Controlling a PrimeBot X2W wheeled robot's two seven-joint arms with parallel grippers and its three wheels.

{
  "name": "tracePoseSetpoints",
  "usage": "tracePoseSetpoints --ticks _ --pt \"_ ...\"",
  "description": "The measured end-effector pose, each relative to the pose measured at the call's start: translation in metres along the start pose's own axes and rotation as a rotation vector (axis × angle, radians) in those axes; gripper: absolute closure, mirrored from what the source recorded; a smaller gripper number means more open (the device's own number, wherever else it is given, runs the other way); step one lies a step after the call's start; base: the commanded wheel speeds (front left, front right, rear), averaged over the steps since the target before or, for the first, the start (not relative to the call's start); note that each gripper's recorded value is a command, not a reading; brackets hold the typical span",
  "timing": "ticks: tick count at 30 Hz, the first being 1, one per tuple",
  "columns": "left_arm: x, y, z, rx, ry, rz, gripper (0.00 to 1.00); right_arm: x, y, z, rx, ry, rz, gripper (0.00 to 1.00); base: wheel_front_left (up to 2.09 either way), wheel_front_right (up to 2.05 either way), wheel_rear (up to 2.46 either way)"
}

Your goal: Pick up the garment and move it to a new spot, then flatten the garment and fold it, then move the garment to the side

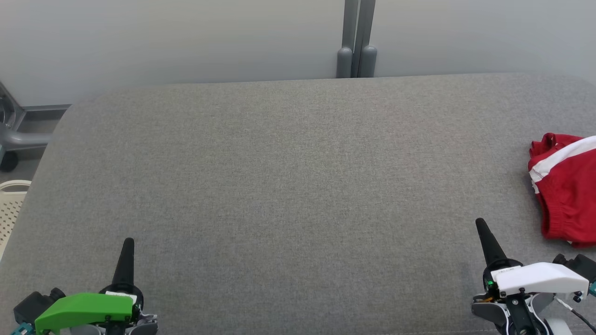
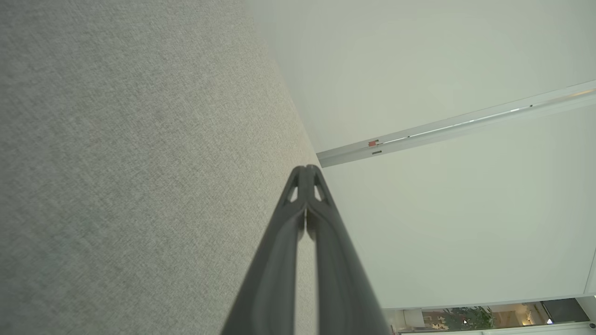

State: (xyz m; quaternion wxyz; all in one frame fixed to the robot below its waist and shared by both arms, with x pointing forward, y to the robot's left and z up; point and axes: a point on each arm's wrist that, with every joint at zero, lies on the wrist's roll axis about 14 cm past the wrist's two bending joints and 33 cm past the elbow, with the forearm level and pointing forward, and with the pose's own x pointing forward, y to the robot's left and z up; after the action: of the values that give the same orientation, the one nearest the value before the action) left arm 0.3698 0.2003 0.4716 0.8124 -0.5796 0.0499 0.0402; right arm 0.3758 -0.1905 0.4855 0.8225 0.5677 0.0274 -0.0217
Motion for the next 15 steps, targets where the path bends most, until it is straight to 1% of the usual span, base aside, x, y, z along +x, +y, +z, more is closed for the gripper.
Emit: tracePoseSetpoints --ticks 15 --pt "0.0027 -0.0109 0.0029 -0.118 0.002 -0.039 1.00 -0.0005 0.0055 0.0051 0.134 -0.011 0.021 1.00 0.00 0.00 0.00"
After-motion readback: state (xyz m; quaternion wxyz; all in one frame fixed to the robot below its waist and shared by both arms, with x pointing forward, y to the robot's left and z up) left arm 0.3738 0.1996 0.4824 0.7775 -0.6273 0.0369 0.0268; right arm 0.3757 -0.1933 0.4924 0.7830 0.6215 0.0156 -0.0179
